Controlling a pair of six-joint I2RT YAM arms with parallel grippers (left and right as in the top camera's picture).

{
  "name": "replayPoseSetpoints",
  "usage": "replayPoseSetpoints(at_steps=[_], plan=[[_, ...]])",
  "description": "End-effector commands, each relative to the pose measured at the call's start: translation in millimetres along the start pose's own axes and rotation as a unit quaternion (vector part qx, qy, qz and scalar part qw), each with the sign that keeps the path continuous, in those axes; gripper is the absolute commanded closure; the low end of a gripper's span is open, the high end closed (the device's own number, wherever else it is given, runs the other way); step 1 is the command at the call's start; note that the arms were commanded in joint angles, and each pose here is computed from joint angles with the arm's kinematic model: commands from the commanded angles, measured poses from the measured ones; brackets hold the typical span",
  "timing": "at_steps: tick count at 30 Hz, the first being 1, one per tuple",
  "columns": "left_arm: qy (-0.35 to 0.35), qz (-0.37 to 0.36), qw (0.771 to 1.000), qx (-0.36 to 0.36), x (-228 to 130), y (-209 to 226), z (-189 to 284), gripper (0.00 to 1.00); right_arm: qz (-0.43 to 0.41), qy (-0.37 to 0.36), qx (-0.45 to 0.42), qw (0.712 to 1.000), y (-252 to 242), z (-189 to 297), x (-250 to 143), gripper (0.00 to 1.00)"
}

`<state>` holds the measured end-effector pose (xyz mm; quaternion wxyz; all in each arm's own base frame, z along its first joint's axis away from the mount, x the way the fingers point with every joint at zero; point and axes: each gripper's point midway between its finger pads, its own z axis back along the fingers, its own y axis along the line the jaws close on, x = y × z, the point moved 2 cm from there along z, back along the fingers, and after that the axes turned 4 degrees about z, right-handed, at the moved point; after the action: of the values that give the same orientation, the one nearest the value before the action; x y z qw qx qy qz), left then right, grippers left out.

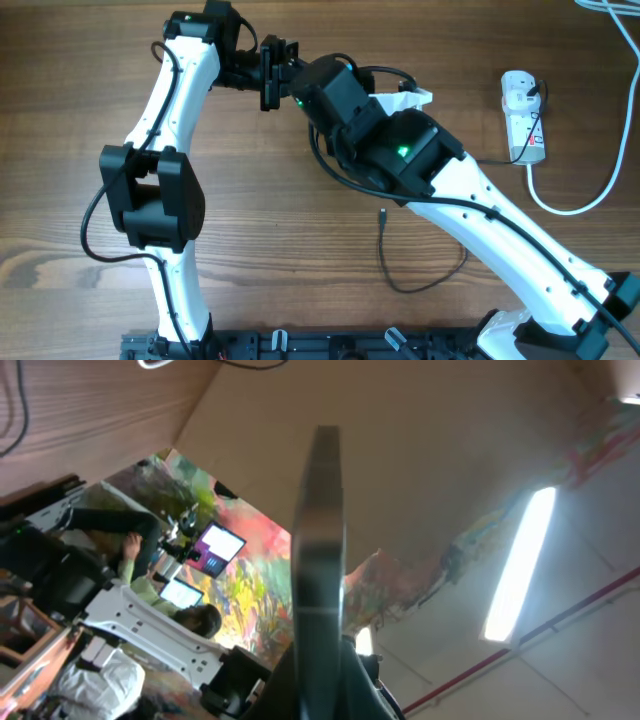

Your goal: Plug charger to phone and switch on socket

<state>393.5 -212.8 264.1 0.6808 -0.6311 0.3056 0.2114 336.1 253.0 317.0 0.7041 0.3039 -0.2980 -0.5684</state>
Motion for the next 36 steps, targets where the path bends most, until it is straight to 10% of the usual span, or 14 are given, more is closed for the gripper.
replayPoseSetpoints(at_steps=[1,5,16,25,36], plan=[[0.009,-0.028,1.000,-0.007,-20.0,-13.2,-1.2,0.96,0.062,-0.003,0.010,0.998,6.1,4.4,1.6,0.30],[0.005,-0.038,0.999,-0.011,-17.8,-15.2,3.1,0.96,0.166,-0.020,0.027,0.986,13.9,14.4,10.7,0.00],[-0.173,-0.073,0.977,0.101,39.5,12.5,56.4,0.96,0.563,0.048,-0.036,0.824,-20.0,55.4,54.8,0.00],[-0.270,-0.123,0.925,0.236,70.9,42.3,82.6,0.96,0.573,0.176,-0.130,0.790,-80.1,63.1,51.7,0.00],[-0.272,-0.134,0.918,0.258,71.8,47.6,84.5,0.96,0.577,0.203,-0.168,0.773,-125.4,22.2,39.1,0.00]])
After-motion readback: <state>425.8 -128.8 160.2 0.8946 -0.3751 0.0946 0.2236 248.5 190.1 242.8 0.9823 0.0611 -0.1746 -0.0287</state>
